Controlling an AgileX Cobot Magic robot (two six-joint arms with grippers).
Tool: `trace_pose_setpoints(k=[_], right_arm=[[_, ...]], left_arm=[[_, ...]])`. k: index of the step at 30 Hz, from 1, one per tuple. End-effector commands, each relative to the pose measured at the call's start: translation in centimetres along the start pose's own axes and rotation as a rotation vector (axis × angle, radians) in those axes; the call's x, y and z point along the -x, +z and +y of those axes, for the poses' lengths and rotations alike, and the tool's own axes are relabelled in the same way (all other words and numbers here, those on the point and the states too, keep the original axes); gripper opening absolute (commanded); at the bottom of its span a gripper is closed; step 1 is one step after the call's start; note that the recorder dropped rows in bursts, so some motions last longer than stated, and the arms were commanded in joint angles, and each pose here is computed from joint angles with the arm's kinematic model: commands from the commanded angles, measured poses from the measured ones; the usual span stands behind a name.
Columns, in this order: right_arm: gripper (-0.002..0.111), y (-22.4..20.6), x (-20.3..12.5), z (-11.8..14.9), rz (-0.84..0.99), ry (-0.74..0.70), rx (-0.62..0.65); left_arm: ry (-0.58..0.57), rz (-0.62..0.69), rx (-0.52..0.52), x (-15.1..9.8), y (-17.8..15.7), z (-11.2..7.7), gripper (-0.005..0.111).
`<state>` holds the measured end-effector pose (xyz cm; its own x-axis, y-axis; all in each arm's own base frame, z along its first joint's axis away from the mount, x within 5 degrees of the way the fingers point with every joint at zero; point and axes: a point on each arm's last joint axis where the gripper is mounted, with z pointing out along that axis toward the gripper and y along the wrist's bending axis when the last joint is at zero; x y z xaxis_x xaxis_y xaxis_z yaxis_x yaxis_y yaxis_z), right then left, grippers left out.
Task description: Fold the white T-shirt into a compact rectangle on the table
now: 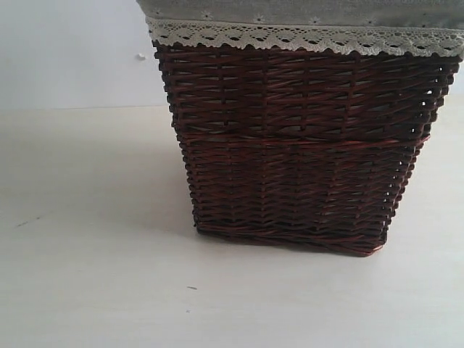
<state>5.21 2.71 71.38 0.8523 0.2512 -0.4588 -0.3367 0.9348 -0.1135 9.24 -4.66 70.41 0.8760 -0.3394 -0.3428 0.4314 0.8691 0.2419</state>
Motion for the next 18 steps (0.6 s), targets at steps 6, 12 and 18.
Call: trace_pose_setpoints(k=[6, 12, 18], right_arm=[[0.000, -2.4, 6.7, 0.1, -0.153, -0.071, -0.032], [0.000, -3.4, 8.4, 0.8, -0.178, -0.061, 0.021], [0.000, -3.3, 7.0, 1.3, -0.118, -0.015, 0.084]], left_arm=[[0.079, -0.186, 0.000, 8.4, -0.9, -1.5, 0.000], [0.004, -0.156, 0.001, 9.3, -1.2, -1.8, 0.000], [-0.037, 0.020, -0.037, 7.1, -1.2, -2.1, 0.000]])
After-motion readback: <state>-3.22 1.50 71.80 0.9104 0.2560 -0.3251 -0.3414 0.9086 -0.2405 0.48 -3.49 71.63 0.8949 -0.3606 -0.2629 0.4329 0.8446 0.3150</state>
